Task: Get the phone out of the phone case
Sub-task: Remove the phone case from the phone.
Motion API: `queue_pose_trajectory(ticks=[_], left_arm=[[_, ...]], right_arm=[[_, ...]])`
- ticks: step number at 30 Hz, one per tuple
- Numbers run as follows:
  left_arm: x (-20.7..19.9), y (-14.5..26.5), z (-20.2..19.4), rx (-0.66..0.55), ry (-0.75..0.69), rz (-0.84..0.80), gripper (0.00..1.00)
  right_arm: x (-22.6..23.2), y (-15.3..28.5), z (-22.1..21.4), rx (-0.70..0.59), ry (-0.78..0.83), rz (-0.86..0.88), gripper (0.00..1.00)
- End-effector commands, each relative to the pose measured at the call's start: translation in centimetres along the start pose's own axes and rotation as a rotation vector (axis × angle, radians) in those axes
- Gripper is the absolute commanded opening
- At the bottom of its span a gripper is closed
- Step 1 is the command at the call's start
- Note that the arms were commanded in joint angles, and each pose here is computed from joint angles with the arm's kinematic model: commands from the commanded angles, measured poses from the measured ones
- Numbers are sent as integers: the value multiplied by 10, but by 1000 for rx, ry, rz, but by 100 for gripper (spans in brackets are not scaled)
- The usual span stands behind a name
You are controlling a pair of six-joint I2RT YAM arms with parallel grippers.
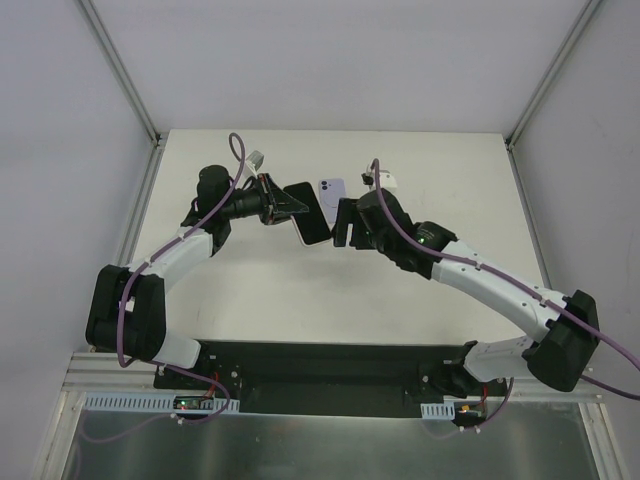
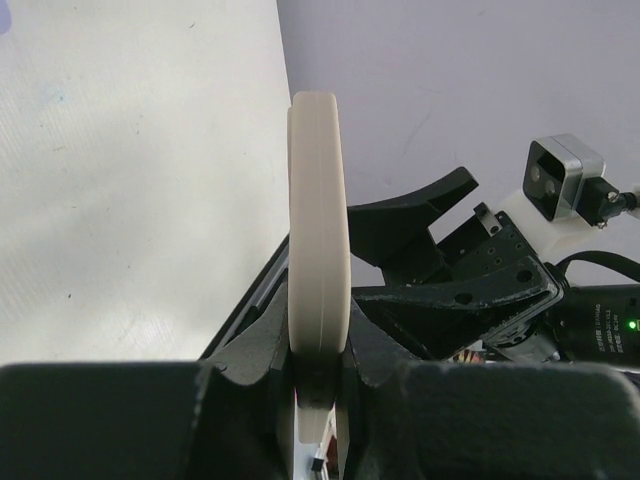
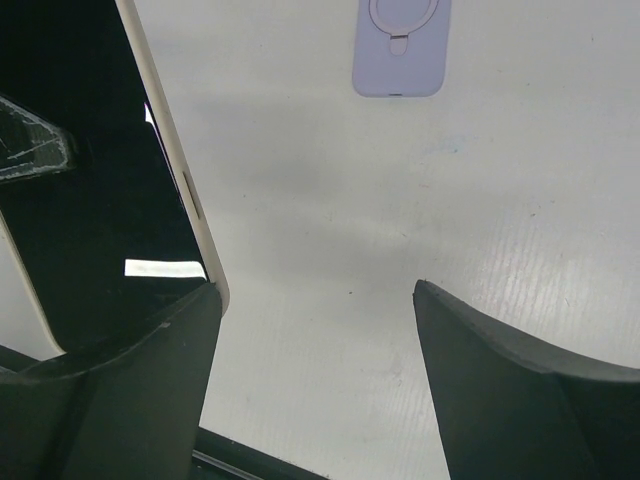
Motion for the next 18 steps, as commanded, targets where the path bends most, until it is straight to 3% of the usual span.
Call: queue_pose_trajectory(ticks=[1, 6, 18], left_arm=[[-95, 21, -29, 87, -156, -205, 0], [-91, 20, -27, 87, -141, -198, 0], [-112, 26, -33, 93, -152, -243, 0]], right_arm=[[-45, 0, -56, 180, 150, -185, 79], [-52, 5, -57, 184, 215, -231, 79], [-30, -21, -82, 249, 223, -156, 78]])
Point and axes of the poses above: each gripper's point midway between its finger pads, its own y axis back along the fingers, its own x axis along the line the jaws close on, z = x × y, the point moved 1 cm from there along y, back along the fingers, and after that the axes turned 8 degrees about y, right-handed, at the moved point
